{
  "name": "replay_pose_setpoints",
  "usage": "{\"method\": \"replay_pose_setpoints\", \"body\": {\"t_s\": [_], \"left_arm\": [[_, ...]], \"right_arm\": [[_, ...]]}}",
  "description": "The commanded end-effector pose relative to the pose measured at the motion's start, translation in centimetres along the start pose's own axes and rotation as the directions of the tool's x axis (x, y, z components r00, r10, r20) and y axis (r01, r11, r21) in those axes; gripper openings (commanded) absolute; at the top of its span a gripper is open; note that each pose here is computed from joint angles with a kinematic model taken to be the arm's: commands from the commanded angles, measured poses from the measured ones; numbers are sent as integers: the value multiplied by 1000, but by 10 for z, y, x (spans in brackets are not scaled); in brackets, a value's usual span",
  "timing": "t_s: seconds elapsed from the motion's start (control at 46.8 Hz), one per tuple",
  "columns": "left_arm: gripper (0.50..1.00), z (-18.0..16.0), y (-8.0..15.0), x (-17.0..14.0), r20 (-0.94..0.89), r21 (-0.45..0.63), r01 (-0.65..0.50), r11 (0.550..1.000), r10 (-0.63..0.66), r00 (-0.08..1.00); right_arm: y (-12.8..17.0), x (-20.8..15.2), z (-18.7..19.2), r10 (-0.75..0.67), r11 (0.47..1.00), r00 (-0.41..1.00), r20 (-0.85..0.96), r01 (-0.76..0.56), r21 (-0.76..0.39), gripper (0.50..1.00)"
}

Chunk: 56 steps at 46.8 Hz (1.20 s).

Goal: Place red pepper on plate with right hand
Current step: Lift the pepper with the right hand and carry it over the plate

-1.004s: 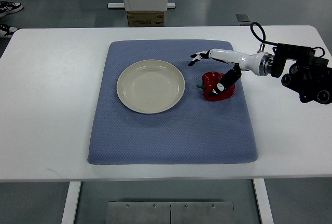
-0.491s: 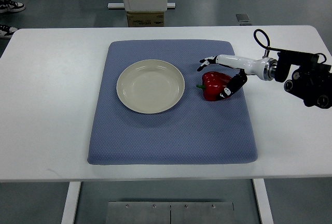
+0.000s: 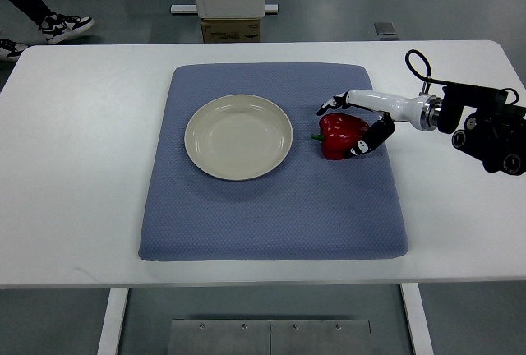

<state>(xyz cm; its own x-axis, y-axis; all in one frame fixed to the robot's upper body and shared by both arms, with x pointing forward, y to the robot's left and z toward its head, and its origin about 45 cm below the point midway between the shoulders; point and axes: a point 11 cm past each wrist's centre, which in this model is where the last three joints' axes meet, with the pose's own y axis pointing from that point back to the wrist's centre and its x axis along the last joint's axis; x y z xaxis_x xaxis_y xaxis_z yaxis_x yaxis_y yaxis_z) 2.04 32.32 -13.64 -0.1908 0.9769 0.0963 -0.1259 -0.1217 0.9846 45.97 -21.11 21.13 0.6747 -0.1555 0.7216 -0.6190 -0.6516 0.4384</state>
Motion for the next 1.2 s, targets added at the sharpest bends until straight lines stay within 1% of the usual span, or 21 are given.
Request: {"method": "replay_pose_setpoints", "body": {"t_s": [0.0, 0.064, 0.128, 0.15, 0.214, 0.256, 0.278, 0.363, 0.491, 0.662, 0.833, 1.004, 1.175], "left_arm": [[1000, 0, 0, 0, 0, 0, 0, 1000, 0, 1000], [1000, 0, 0, 0, 0, 0, 0, 1000, 0, 1000], [1000, 0, 0, 0, 0, 0, 0, 1000, 0, 1000], [1000, 0, 0, 0, 0, 0, 0, 1000, 0, 1000], [1000, 0, 0, 0, 0, 0, 0, 1000, 0, 1000], [1000, 0, 0, 0, 0, 0, 0, 1000, 0, 1000], [1000, 0, 0, 0, 0, 0, 0, 1000, 0, 1000], [1000, 0, 0, 0, 0, 0, 0, 1000, 0, 1000], [1000, 0, 0, 0, 0, 0, 0, 1000, 0, 1000], [1000, 0, 0, 0, 0, 0, 0, 1000, 0, 1000], [1000, 0, 0, 0, 0, 0, 0, 1000, 0, 1000], [1000, 0, 0, 0, 0, 0, 0, 1000, 0, 1000], [1000, 0, 0, 0, 0, 0, 0, 1000, 0, 1000]], "right_arm": [[0, -1, 0, -1, 1000, 1000, 1, 1, -1, 872], [0, -2, 1, -2, 1000, 1000, 3, 2, 0, 834], [0, -2, 1, -3, 1000, 1000, 4, 3, 1, 784], [0, -2, 1, -3, 1000, 1000, 4, 3, 1, 757], [0, -4, 2, -5, 1000, 1000, 6, 5, 0, 655], [0, -4, 2, -5, 1000, 1000, 6, 5, 0, 563], [1, -3, 3, -2, 1000, 1000, 7, 2, -2, 502], [1, -1, 2, 0, 1000, 1000, 4, 0, -4, 500], [1, 10, 7, 36, 999, 999, 11, -36, -40, 500], [-3, 27, -6, 85, 996, 996, 29, -85, -18, 500], [-6, 43, -19, 101, 995, 995, 11, -101, -5, 500], [-27, 47, -53, 85, 996, 996, -18, -84, 40, 500], [-51, 39, -89, 58, 996, 998, -38, -55, 75, 500]]}}
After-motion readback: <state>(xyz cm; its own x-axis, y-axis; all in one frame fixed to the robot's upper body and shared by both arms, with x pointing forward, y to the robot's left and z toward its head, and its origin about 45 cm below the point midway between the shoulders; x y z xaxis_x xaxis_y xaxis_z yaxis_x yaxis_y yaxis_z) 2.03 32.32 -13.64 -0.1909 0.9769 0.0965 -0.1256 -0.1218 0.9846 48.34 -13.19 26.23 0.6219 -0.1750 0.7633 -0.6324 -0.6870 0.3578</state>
